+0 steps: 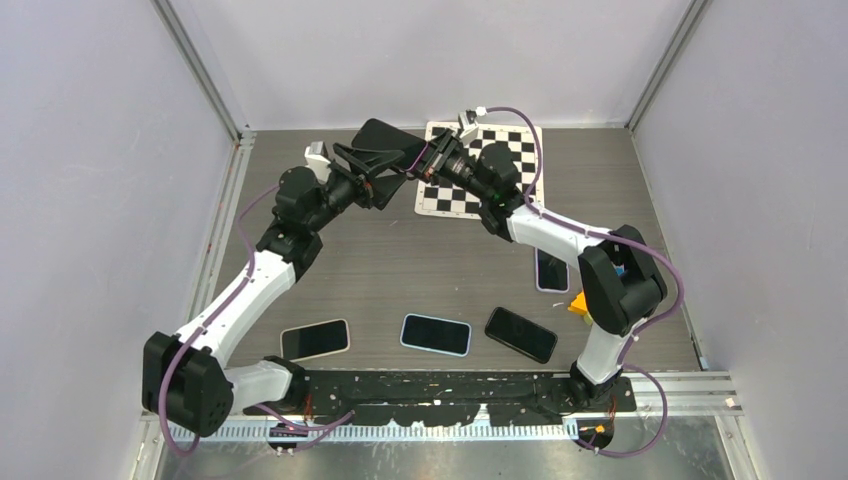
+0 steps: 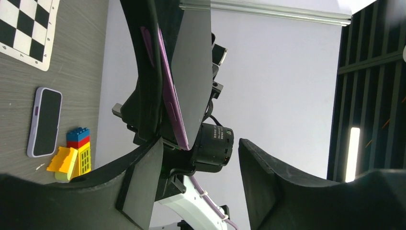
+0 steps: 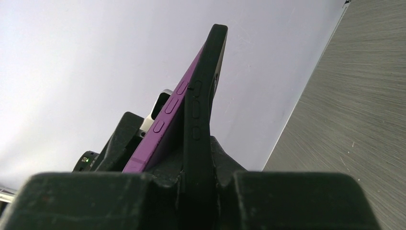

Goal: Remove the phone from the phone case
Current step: Remove the phone case from the phone.

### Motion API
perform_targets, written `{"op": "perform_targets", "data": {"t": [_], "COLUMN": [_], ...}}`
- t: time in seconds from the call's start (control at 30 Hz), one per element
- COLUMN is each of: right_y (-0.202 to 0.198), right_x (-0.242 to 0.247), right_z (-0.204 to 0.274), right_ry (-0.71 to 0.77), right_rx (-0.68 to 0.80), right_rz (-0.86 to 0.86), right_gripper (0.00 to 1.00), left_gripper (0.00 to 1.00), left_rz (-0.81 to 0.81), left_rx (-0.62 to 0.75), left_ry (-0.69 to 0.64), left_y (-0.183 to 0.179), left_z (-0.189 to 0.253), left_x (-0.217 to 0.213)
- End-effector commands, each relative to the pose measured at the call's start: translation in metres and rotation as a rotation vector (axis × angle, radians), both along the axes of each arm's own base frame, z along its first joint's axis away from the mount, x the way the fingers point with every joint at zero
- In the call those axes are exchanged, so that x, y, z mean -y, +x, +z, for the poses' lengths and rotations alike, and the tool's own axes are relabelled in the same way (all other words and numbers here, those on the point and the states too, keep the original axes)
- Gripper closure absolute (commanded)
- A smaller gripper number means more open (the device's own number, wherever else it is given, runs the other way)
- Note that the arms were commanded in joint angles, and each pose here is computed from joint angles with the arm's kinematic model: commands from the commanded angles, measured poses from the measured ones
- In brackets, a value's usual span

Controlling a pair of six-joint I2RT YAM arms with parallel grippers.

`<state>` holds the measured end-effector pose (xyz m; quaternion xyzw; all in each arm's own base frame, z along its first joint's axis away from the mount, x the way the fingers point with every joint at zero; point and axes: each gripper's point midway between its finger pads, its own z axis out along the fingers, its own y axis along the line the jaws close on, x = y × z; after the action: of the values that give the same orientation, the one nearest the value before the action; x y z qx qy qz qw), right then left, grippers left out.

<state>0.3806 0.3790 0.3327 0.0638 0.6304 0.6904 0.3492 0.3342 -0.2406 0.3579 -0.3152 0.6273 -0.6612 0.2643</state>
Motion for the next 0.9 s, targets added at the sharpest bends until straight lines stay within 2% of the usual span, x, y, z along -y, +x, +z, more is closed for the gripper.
{"op": "perform_targets", "data": {"t": [0.0,0.13,0.4,0.53,0.77,0.87], "right_y": [-0.013,-0.014,-0.017,-0.022,-0.035,-0.04], "right_x": [0.004,0.004,0.003,-0.003,-0.007,-0.006], "right_z": [0.055,0.055,0.051,0.058,0.063,0.067], "right_ry": [0.115,0.114,0.107,0.11,0.091,0.074], "right_rx": [0.147,0.148,0.155,0.181,0.241,0.272], "right_rz": [0.014,0.016,0.032,0.064,0.107,0.11], "right_gripper": [0.99,0.99,0.99,0.99,0.99,0.99], "left_gripper": [0.35,0.34,0.51,0.51,0.44,0.5], "left_rz": [0.01,0.015,0.067,0.09,0.088,0.09], "left_rx": [0.024,0.029,0.046,0.044,0.045,0.041], "left_ry": [-0.008,-0.006,0.007,-0.011,-0.023,-0.024], "left_y": [0.002,0.005,0.019,0.028,0.033,0.033], "left_z": [0.012,0.012,0.014,0.015,0.016,0.014], "left_x": [-0.002,-0.003,-0.007,-0.008,-0.006,-0.007]}}
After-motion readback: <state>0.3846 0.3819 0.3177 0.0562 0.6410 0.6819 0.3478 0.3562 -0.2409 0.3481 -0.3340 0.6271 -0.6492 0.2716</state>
